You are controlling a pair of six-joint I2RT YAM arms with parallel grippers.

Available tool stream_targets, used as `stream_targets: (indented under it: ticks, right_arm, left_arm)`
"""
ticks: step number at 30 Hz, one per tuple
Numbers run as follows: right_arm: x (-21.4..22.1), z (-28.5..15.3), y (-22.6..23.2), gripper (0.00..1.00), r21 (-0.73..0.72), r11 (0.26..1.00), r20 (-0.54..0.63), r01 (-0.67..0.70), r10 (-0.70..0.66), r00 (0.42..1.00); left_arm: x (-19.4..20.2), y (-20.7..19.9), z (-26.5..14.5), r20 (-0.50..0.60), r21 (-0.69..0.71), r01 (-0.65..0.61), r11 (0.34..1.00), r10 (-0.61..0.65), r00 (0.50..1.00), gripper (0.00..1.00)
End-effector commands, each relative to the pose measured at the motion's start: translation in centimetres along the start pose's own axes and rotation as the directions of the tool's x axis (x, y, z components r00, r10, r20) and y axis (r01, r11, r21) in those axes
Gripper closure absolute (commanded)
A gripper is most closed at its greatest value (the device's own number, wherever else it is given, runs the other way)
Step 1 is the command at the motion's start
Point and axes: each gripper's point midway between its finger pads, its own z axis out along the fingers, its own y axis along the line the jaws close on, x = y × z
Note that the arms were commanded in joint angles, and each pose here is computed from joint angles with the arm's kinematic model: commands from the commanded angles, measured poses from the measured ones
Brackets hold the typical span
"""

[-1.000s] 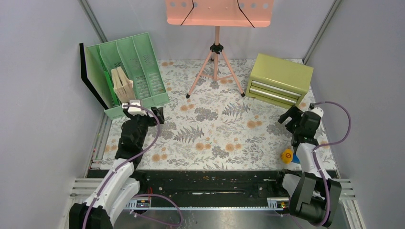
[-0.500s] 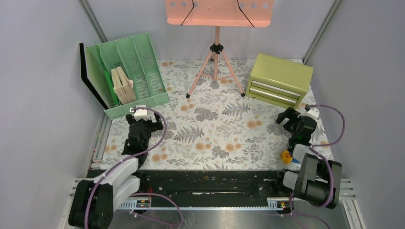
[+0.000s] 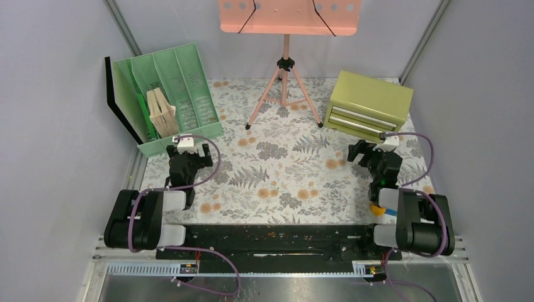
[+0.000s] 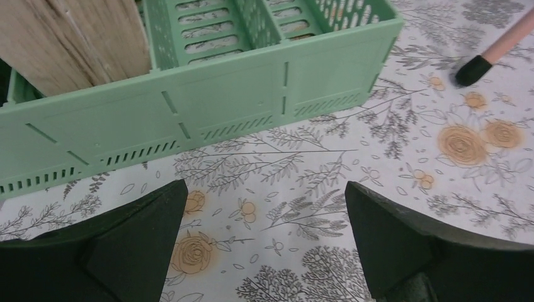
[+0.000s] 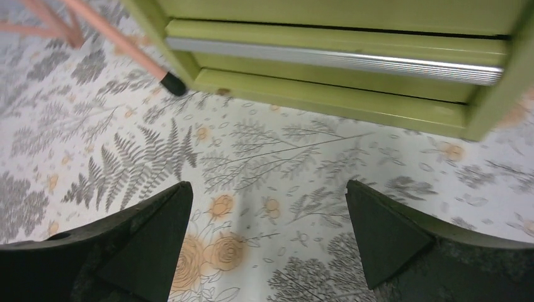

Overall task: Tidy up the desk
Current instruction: Reset both arms

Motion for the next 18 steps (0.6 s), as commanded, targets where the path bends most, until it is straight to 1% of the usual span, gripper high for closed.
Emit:
stream_targets:
  ticks: [1,3,5,7,18]
  right_arm:
    - [-0.83,1.19,2.97,0.00,-0.114,0.977,0.074,0.180,-0.172,0.982]
    - [-0.50,1.72,3.05,0.01,-0.113,0.975,0.009,0.192,-0.192,0.981]
    - [-0.64,1.78,3.14,0.01,-0.113,0.974,0.030,0.194,-0.192,0.981]
    - [-0.51,1.80,3.11,0.00,-0.111,0.975,0.015,0.193,-0.193,0.981]
    - [-0.52,1.74,3.25,0.01,-0.119,0.974,0.023,0.195,-0.193,0.981]
  left_arm:
    - [-4.19,0.41,1.74,0.126,-0.005,0.050,0.999,-0.049,0.991,0.01]
    - [-4.19,0.41,1.81,0.122,-0.006,0.048,0.999,-0.047,0.991,0.01]
    - [-4.16,0.39,1.77,0.118,-0.005,0.049,0.999,-0.048,0.992,0.01]
    - [-4.25,0.39,1.78,0.125,-0.005,0.049,0.999,-0.048,0.991,0.01]
    - [-4.25,0.41,1.81,0.122,-0.006,0.046,0.999,-0.045,0.992,0.01]
